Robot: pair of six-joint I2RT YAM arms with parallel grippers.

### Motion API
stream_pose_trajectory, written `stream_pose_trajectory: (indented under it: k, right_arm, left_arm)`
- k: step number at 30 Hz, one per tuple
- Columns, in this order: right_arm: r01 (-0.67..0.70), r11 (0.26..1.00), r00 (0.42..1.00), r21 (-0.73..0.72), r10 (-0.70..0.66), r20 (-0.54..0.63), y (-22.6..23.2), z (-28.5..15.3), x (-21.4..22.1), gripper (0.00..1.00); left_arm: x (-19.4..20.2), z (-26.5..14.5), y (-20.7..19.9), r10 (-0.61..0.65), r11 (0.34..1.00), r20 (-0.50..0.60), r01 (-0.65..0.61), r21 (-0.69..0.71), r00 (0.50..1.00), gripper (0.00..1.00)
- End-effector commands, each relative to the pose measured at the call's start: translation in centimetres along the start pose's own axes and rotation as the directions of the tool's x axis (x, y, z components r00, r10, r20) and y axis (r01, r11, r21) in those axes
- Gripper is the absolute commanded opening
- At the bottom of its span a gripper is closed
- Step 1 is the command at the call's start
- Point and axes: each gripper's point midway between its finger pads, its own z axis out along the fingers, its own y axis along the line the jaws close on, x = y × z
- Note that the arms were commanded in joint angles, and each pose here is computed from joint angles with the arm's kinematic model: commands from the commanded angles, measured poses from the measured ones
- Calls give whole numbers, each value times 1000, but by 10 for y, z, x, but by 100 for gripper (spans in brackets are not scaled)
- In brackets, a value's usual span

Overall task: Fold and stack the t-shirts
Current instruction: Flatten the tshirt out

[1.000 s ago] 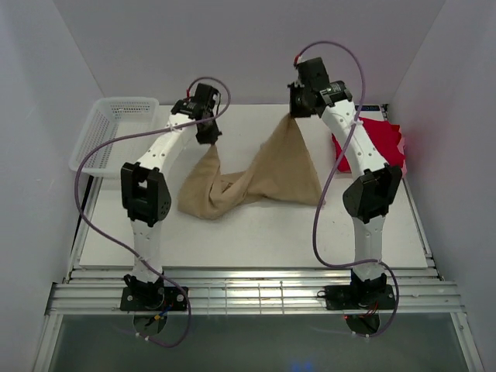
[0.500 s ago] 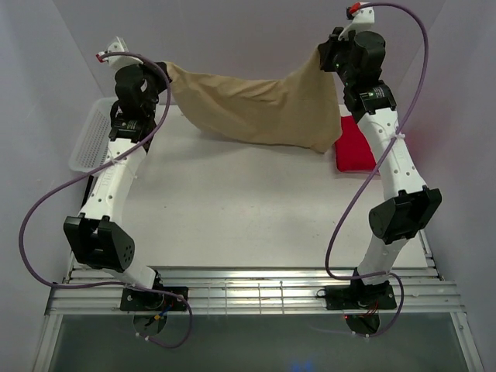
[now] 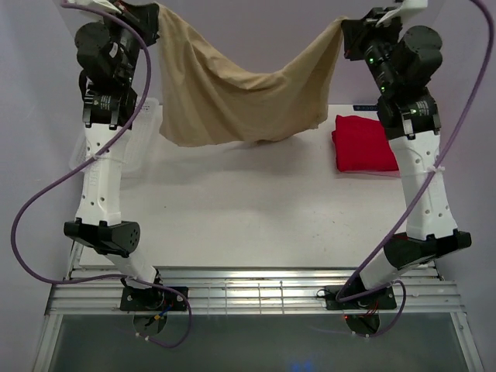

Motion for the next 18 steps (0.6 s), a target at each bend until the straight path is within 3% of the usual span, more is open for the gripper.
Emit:
stream_pose_trajectory:
  k: [1, 7, 18]
  right_arm:
    - [6, 998, 957, -56, 10, 288, 24, -45, -118, 8]
    - [43, 992, 887, -119, 17, 462, 45, -108, -189, 8]
    - [49, 977, 809, -206, 83, 582, 69, -197, -247, 8]
  left_arm:
    - [-70, -26, -55, -24, 989, 120, 6, 149, 993, 0]
    - [-108, -70, -85, -100, 972, 171, 60, 227, 980, 0]
    - [-125, -128, -110, -186, 943, 119, 143, 301, 975, 0]
